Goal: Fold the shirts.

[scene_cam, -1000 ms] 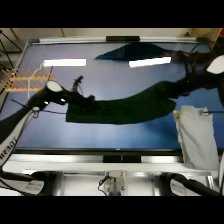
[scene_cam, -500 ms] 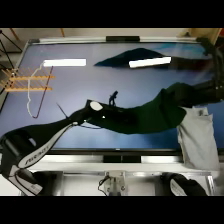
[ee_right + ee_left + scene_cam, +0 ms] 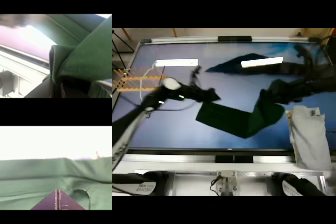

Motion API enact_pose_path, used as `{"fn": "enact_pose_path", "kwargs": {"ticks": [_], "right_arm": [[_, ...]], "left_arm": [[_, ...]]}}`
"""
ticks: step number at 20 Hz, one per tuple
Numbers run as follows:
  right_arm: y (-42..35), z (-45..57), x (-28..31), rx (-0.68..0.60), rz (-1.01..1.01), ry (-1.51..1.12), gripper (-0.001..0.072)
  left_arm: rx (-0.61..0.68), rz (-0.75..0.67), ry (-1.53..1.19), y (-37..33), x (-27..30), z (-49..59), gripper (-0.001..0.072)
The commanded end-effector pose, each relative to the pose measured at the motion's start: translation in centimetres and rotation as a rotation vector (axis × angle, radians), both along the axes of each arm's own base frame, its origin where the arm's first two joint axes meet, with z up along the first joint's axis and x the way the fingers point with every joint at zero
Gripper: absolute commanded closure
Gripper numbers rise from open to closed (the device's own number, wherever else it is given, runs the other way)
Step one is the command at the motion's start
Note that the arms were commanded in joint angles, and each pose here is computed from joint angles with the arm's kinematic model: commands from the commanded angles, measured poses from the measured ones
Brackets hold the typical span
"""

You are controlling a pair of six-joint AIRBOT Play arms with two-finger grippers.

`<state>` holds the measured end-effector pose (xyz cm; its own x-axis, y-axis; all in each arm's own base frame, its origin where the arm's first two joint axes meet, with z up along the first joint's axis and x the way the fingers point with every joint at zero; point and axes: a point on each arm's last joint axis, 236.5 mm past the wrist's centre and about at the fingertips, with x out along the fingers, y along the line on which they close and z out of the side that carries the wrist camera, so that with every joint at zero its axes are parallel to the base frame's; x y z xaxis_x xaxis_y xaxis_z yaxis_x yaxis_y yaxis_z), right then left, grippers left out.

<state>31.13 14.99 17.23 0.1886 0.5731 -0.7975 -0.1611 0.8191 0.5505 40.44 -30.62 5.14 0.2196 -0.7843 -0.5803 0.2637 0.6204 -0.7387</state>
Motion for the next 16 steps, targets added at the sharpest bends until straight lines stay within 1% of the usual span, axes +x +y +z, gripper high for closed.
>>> {"fn": "enact_pose_path", "kwargs": {"ticks": [1, 3, 5, 7, 9, 10, 11, 12, 14, 15, 16], "right_arm": [[6.2, -3.8, 3.4, 0.030, 0.059, -0.001, 0.0644], [11.5, -7.4, 4.6, 0.063, 0.106, 0.030, 0.0644], [16.5, -11.5, 5.2, 0.090, 0.126, 0.060, 0.0644], [21.1, -15.3, 5.9, 0.144, 0.097, 0.093, 0.0644], [25.1, -17.3, 6.2, 0.250, 0.041, 0.146, 0.0635], [26.3, -17.8, 6.7, 0.291, 0.017, 0.145, 0.0482], [27.1, -17.8, 7.2, 0.335, -0.002, 0.145, 0.0134], [27.4, -17.3, 7.4, 0.368, 0.006, 0.132, 0.0062], [26.1, -16.3, 7.4, 0.370, 0.030, 0.140, 0.0062], [24.7, -15.9, 7.1, 0.341, 0.062, 0.143, 0.0062], [22.6, -15.6, 6.7, 0.285, 0.100, 0.137, 0.0062]], "left_arm": [[0.175, 0.244, -0.170, 15.3, 2.8, 7.0, 0.0675], [0.166, 0.436, -0.279, 22.5, 2.5, 13.1, 0.0675], [0.167, 0.561, -0.383, 27.0, 0.4, 18.1, 0.0674], [0.189, 0.632, -0.471, 29.3, -2.2, 21.8, 0.0674], [0.202, 0.653, -0.527, 29.6, -4.4, 23.9, 0.0674], [0.206, 0.648, -0.545, 29.2, -5.3, 24.6, 0.0674], [0.208, 0.637, -0.551, 28.8, -5.9, 24.8, 0.0674], [0.210, 0.626, -0.546, 28.6, -6.3, 24.8, 0.0674], [0.215, 0.605, -0.524, 28.3, -6.5, 24.2, 0.0674], [0.215, 0.605, -0.519, 28.3, -6.4, 24.0, 0.0674], [0.218, 0.606, -0.513, 28.4, -6.3, 23.8, 0.0673]]}}
